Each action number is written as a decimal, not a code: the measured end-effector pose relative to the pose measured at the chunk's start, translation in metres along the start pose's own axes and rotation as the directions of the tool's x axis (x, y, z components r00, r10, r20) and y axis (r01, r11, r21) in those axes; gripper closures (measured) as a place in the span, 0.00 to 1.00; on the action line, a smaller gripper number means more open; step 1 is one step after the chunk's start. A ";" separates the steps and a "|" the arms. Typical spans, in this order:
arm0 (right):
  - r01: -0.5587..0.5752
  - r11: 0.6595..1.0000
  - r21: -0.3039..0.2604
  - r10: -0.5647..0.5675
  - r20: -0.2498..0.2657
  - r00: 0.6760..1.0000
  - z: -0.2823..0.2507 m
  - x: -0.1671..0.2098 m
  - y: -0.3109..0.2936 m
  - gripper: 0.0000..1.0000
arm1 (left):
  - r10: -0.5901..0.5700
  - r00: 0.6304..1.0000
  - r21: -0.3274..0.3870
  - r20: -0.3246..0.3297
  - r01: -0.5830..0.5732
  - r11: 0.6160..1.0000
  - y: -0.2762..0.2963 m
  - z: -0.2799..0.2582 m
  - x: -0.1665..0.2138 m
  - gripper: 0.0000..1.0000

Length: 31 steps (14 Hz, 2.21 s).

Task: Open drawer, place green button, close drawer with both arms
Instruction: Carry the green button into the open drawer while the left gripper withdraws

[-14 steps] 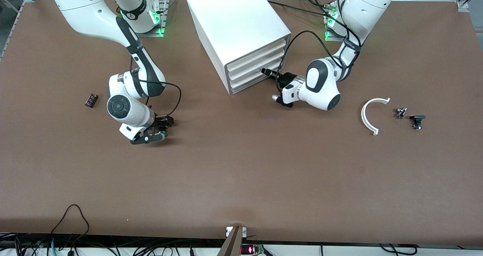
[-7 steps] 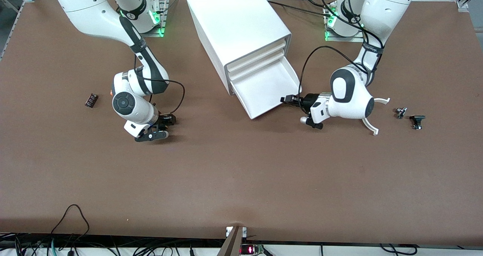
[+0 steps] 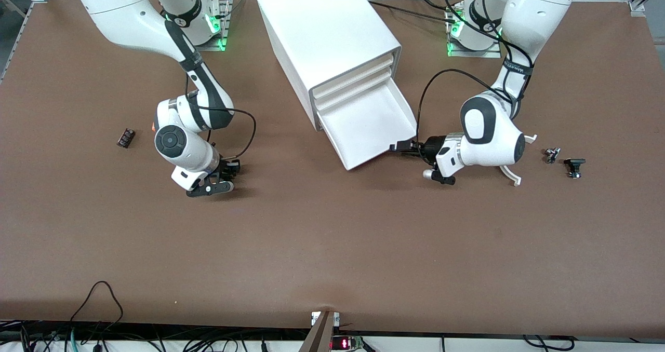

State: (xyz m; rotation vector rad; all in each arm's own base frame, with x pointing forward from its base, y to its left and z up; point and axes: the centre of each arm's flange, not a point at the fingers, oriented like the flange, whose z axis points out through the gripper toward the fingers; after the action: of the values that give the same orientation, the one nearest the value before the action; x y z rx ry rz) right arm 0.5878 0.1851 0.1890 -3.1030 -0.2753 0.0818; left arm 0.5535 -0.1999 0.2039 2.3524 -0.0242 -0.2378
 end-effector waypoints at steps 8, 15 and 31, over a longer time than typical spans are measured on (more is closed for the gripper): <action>0.135 0.991 0.004 -0.135 -0.085 0.987 -0.153 0.048 -0.023 0.59 | 0.295 0.929 0.285 -0.225 -0.226 0.931 0.066 -0.174 0.008 0.00; 0.446 0.895 -0.002 -0.438 -0.182 0.880 -0.250 0.048 -0.137 0.59 | 0.360 0.931 0.578 0.056 -0.324 0.749 0.095 -0.374 -0.072 0.00; 0.992 -0.085 -0.096 -0.982 -0.161 -0.100 -0.192 -0.030 -0.373 0.59 | 0.162 0.985 0.696 0.065 -0.161 0.700 0.119 -0.389 -0.077 0.00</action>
State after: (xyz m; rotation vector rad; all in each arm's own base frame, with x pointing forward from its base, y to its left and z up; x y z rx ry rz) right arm 0.5036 0.5425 0.3929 -1.8262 -2.3871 -0.2385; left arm 0.5538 -0.0068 0.5702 3.0940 -0.3875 -0.1510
